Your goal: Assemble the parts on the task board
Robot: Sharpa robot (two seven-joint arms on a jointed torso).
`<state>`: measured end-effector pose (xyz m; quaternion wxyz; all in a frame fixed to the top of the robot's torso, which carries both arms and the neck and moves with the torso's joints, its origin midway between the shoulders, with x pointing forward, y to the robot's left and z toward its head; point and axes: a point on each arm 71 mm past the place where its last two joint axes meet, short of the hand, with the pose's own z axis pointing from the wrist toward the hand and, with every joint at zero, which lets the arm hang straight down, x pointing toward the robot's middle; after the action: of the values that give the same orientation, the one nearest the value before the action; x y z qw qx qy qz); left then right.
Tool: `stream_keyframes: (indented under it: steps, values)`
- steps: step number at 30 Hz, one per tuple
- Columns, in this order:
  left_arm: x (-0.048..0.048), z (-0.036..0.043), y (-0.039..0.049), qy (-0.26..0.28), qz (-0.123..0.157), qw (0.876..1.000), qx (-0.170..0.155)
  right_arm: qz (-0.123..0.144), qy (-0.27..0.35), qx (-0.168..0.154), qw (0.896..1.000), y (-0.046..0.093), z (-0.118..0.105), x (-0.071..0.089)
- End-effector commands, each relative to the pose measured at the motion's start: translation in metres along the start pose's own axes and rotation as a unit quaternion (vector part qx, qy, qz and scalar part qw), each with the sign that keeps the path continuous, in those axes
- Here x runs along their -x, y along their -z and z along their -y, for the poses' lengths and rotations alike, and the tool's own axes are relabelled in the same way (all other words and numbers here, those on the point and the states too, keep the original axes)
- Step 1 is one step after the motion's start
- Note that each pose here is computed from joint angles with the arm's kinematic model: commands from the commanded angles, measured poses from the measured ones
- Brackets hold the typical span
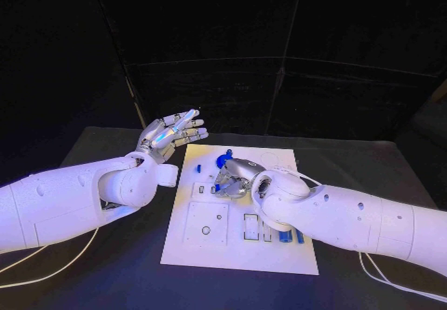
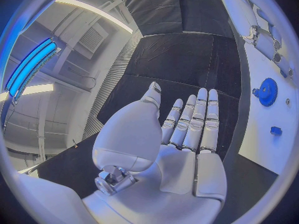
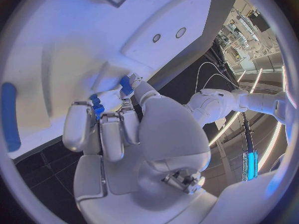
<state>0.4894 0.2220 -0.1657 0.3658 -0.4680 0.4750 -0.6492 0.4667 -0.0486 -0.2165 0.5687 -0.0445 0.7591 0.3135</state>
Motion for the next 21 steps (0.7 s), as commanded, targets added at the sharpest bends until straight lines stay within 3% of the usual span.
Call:
stream_keyframes:
  steps: [1, 21]
  values:
    - [-0.0013, 0.0016, -0.0007, 0.001, -0.008, 1.0, -0.006, -0.003, -0.004, -0.002, 1.0, -0.0004, 0.0034, -0.0022]
    - [-0.001, 0.0012, -0.0013, 0.001, -0.008, 1.0, -0.005, -0.028, 0.003, -0.011, 1.0, -0.0015, 0.0083, -0.0075]
